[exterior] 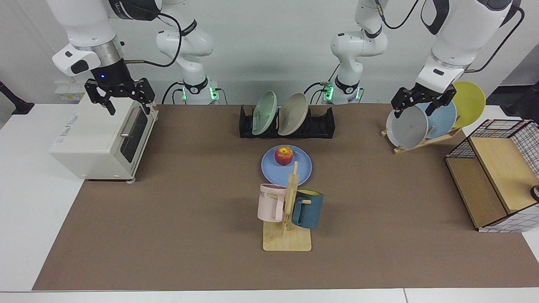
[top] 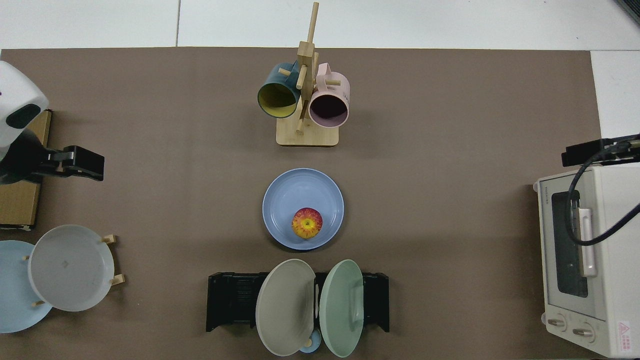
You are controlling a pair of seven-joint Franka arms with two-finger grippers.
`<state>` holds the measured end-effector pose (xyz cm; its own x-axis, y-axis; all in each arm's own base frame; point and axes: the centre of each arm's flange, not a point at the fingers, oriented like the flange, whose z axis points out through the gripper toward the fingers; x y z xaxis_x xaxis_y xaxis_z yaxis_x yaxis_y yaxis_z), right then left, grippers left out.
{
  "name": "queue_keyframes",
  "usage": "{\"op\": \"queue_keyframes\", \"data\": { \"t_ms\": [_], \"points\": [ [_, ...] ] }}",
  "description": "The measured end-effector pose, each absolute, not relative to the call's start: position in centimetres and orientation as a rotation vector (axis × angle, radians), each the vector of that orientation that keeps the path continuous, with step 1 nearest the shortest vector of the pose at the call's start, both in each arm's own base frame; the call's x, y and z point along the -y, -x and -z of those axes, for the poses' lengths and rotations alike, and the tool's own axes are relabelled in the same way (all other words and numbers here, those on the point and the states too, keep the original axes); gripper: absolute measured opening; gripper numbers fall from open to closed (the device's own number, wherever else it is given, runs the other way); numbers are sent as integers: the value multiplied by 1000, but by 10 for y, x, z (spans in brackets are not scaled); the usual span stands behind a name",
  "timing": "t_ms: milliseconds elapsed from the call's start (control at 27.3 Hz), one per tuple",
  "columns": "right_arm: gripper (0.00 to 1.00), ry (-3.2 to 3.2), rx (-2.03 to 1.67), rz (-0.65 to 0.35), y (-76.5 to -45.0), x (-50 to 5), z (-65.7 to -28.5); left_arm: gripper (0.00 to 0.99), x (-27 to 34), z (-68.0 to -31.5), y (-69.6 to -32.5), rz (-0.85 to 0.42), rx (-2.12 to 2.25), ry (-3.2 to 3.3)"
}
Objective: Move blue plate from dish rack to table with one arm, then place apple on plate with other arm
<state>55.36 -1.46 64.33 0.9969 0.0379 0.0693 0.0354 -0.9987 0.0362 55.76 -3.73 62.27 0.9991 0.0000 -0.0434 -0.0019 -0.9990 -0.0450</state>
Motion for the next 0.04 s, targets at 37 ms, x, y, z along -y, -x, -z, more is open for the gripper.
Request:
{"op": "queue_keyframes", "data": {
  "t_ms": [37],
  "points": [
    [1000,-3104,-57,-109,-554,15,-643,991,36,-622,-558,-68,1,3097]
  ]
}}
